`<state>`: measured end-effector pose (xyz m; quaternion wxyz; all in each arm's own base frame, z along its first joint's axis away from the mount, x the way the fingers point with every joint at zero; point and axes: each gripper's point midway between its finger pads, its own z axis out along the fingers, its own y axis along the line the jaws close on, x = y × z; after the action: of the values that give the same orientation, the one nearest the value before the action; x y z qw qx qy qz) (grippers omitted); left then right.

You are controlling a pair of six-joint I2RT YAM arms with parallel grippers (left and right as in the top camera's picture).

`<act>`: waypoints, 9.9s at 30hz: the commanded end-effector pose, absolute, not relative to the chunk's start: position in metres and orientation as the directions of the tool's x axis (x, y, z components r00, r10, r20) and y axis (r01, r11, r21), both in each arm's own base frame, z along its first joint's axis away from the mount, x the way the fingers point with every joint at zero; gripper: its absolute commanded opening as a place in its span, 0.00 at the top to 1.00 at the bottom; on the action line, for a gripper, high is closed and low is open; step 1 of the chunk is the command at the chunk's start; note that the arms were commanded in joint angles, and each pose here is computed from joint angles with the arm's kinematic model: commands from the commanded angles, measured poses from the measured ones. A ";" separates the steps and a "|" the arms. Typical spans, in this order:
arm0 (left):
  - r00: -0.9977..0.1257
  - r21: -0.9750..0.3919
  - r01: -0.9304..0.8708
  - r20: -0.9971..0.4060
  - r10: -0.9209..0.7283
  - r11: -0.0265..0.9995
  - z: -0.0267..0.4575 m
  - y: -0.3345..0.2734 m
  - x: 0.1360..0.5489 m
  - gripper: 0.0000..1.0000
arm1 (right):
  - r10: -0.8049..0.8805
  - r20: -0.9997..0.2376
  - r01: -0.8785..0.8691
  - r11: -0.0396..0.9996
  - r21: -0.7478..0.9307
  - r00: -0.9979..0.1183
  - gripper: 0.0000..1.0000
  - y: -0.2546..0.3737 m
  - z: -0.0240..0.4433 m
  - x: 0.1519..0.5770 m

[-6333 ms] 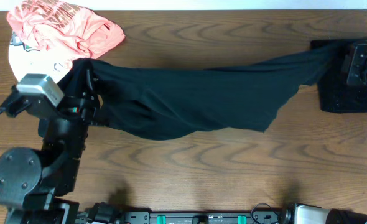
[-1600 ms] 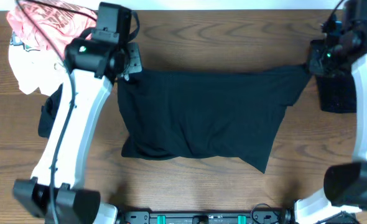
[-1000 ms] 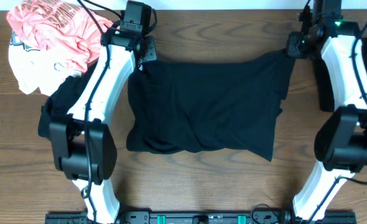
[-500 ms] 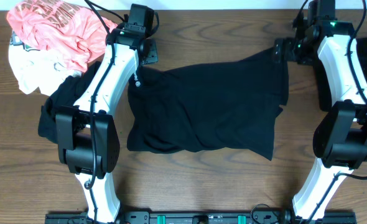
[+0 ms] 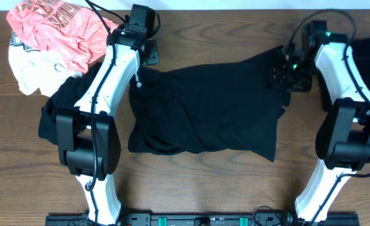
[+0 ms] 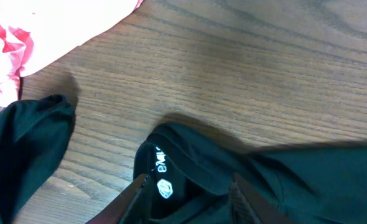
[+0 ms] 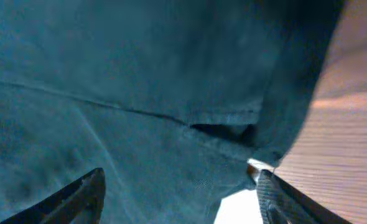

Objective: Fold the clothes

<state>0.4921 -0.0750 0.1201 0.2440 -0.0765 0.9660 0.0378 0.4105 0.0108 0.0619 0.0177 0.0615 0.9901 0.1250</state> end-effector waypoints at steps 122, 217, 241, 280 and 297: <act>-0.922 -0.098 -0.115 -0.360 -0.143 0.988 -0.001 -0.111 0.505 0.72 | 0.129 -0.421 0.064 0.984 0.164 -0.898 0.99 -0.024 0.142 0.502; -0.138 -0.187 0.067 -0.975 -0.176 0.980 0.504 -0.022 0.207 0.94 | -0.007 -0.793 -0.060 0.998 0.037 -0.610 0.99 0.002 0.457 0.231; -0.455 -0.159 0.051 -0.883 -0.119 0.986 0.416 -0.055 0.346 0.94 | 0.020 -0.549 -0.008 0.999 0.048 -0.836 0.99 -0.019 0.365 0.341; -0.623 -0.131 0.021 -0.777 -0.089 0.991 0.188 -0.093 0.566 0.02 | 0.059 -0.548 0.023 0.997 0.072 -0.834 0.01 -0.046 0.168 0.572; -0.839 -0.072 -0.007 -0.542 -0.045 0.997 0.229 -0.068 0.428 0.02 | 0.014 -0.299 -0.078 0.953 0.293 -0.954 0.01 0.007 0.219 0.452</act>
<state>0.4471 -0.0747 0.2024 0.2767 -0.0136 0.9602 -0.0362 0.4644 -0.0090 0.2085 0.1580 0.0096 0.9818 0.1047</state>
